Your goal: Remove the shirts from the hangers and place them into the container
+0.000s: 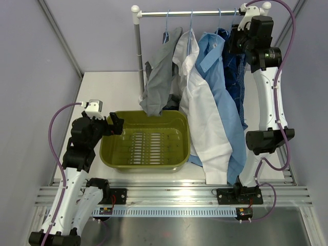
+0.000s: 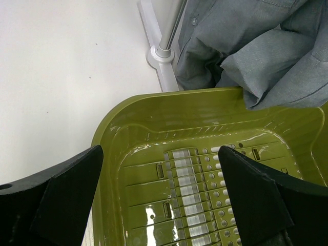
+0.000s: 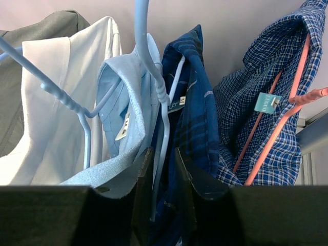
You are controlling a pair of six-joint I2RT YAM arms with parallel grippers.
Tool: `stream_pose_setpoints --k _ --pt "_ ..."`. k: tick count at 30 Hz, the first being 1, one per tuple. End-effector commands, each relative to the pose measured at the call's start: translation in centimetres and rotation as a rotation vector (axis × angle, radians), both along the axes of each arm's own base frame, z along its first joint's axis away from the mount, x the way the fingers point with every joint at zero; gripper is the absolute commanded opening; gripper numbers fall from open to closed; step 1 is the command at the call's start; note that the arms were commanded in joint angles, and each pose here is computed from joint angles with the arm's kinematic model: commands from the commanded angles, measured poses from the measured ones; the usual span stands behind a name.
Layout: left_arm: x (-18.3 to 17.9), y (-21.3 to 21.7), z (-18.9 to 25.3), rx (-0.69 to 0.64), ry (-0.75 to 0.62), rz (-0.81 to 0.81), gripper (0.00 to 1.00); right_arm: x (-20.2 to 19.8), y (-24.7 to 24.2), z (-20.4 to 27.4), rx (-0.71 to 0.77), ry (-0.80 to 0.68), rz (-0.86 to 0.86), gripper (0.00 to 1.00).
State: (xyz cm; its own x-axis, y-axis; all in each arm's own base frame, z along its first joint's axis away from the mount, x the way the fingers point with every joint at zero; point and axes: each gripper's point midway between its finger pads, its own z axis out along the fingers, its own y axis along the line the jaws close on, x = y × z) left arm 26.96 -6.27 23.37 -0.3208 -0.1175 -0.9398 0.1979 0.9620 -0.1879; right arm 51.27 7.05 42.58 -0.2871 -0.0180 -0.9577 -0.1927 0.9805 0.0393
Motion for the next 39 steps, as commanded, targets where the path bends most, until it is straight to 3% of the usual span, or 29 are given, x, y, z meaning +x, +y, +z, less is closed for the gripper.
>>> stream_pose_setpoints --k 1,4,5,9,22,34,39 --pt "0.4 -0.5 2.5 -0.005 -0.079 -0.027 0.99 0.0 0.4 0.1 0.01 -0.002 0.018 0.29" --pt "0.4 -0.5 2.4 -0.005 -0.074 -0.027 0.99 0.5 0.3 -0.9 0.002 0.02 0.014 0.22" --pt "0.4 -0.5 2.3 -0.004 -0.071 -0.027 0.99 0.6 0.3 -1.0 0.001 0.02 0.011 0.14" --pt "0.4 -0.4 2.3 -0.002 -0.072 -0.024 0.99 0.6 -0.1 0.1 -0.016 -0.013 -0.003 0.0" --pt "0.5 -0.6 2.1 -0.003 -0.064 -0.033 0.99 -3.2 -0.3 8.8 0.009 -0.226 0.008 0.0" --pt "0.4 -0.9 2.5 -0.009 -0.077 -0.048 0.99 -7.0 -0.5 12.2 -0.005 -0.315 0.023 0.0" --pt "0.2 -0.9 2.7 -0.011 -0.088 -0.053 0.99 -8.1 -1.0 11.4 -0.054 -0.294 0.025 0.0"
